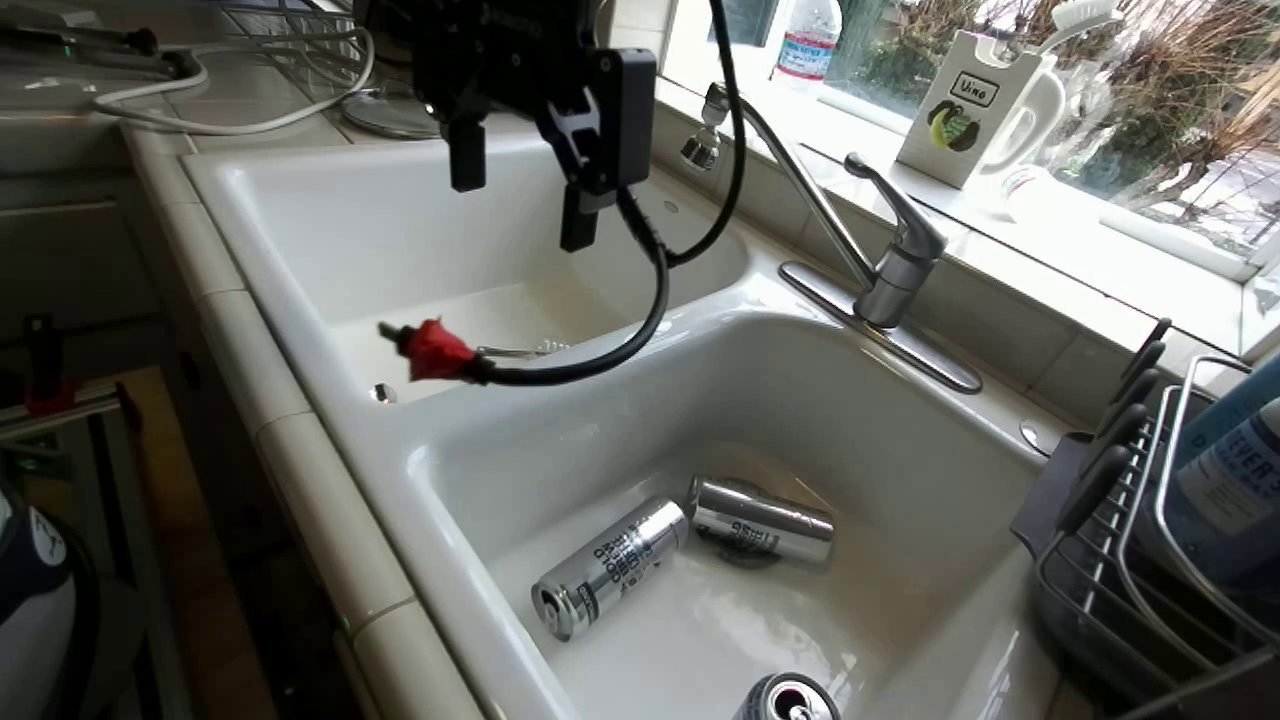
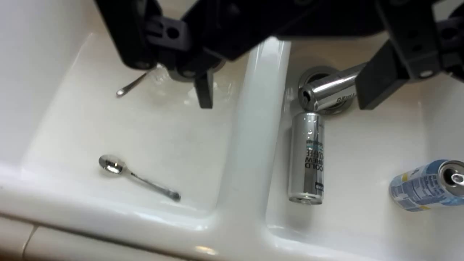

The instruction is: Turn the faucet handle to the right

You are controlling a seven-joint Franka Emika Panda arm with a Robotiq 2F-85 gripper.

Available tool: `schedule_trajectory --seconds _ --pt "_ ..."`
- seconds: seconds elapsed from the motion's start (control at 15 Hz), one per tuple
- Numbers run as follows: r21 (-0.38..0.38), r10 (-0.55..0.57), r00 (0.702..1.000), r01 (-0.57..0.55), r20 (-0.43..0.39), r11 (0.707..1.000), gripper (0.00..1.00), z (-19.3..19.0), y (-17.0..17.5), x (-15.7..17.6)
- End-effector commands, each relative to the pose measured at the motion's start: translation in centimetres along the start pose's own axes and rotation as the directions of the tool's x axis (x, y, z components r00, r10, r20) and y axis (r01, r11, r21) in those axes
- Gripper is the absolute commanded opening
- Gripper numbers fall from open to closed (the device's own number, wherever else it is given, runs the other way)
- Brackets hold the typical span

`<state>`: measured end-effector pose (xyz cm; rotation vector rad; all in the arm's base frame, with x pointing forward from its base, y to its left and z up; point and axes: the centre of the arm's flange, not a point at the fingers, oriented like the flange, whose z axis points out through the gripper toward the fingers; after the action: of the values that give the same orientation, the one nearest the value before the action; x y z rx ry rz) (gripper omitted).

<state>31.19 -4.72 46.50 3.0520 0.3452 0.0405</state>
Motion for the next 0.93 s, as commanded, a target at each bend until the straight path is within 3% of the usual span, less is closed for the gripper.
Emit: schedule_trajectory --seconds 0.0,0.27,0.4,0.6,0.67,0.73,0.87 --pt "0.006 0.15 0.98 -0.15 -0.128 0.989 1.0 -4.3 1.4 4.8" --pt "0.011 0.295 0.921 -0.302 -0.255 0.953 1.0 -10.6 3.5 9.5" --pt "0.027 0.375 0.888 -0.382 -0.267 0.924 1.0 -12.0 4.7 11.6" --pt "0.115 0.512 0.823 -0.5 -0.246 0.858 1.0 -11.9 7.7 14.6" --pt "0.146 0.553 0.796 -0.534 -0.247 0.833 0.97 -11.5 8.6 15.4" --pt "0.19 0.586 0.776 -0.554 -0.235 0.81 0.8 -11.0 9.6 16.2" --pt "0.259 0.647 0.725 -0.595 -0.236 0.761 0.7 -9.4 11.3 17.9"
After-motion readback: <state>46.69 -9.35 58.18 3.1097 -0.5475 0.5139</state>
